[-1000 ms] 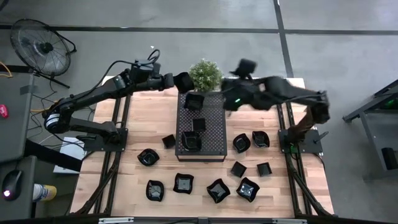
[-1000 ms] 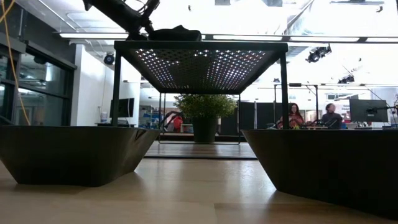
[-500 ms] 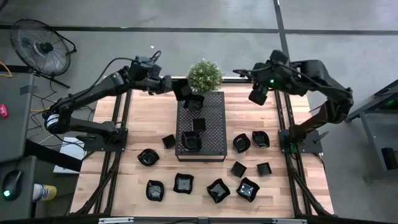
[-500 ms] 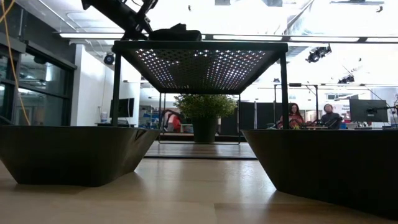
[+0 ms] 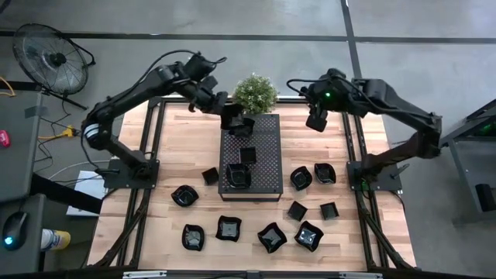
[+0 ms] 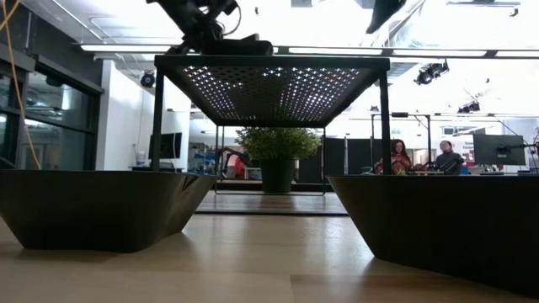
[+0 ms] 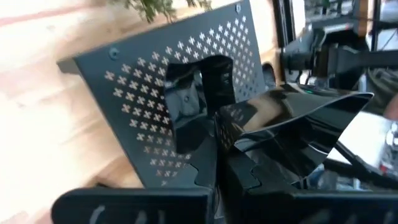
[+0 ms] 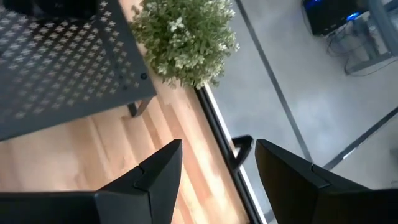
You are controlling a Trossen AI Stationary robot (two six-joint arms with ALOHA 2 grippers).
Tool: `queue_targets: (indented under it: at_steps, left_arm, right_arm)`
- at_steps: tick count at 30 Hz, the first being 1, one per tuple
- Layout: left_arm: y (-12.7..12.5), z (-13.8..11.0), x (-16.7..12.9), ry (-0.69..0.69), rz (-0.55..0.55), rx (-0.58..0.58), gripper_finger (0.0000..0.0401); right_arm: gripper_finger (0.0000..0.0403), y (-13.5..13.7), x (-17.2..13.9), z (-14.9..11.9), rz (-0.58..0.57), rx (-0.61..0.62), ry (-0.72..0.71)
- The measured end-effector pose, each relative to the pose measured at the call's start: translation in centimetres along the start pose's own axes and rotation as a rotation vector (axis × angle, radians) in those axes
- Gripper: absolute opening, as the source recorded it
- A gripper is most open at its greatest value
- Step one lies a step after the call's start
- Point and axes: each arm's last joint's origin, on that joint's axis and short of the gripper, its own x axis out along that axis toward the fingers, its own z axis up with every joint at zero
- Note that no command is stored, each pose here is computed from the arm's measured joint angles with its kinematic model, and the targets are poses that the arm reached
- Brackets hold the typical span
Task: Pick & Place Mini shaped plates
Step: Stack the distorted square plate on top of the distorted square plate on the shelf
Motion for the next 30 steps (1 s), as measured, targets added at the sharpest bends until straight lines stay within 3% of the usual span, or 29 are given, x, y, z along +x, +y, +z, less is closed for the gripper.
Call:
queue_targets:
  at_steps: [9, 20, 30]
  left_arm:
    - [-1.2, 2.0, 1.9, 0.126, 0.049, -0.052, 0.0000]
    - [-1.1, 2.2, 2.6, 0.195, 0.118, -0.106, 0.0000]
    - [-1.0, 2.9, 4.7, 0.205, 0.128, -0.096, 0.0000]
  right_arm:
    - [0.0200, 0.3, 3.3, -4.1, 0.019, 0.107, -0.210]
    - [0.0200, 1.5, 5.3, -8.0, 0.031, 0.135, -0.186]
    - [0.0198, 1.3, 6.0, -9.7, 0.051, 0.217, -0.191]
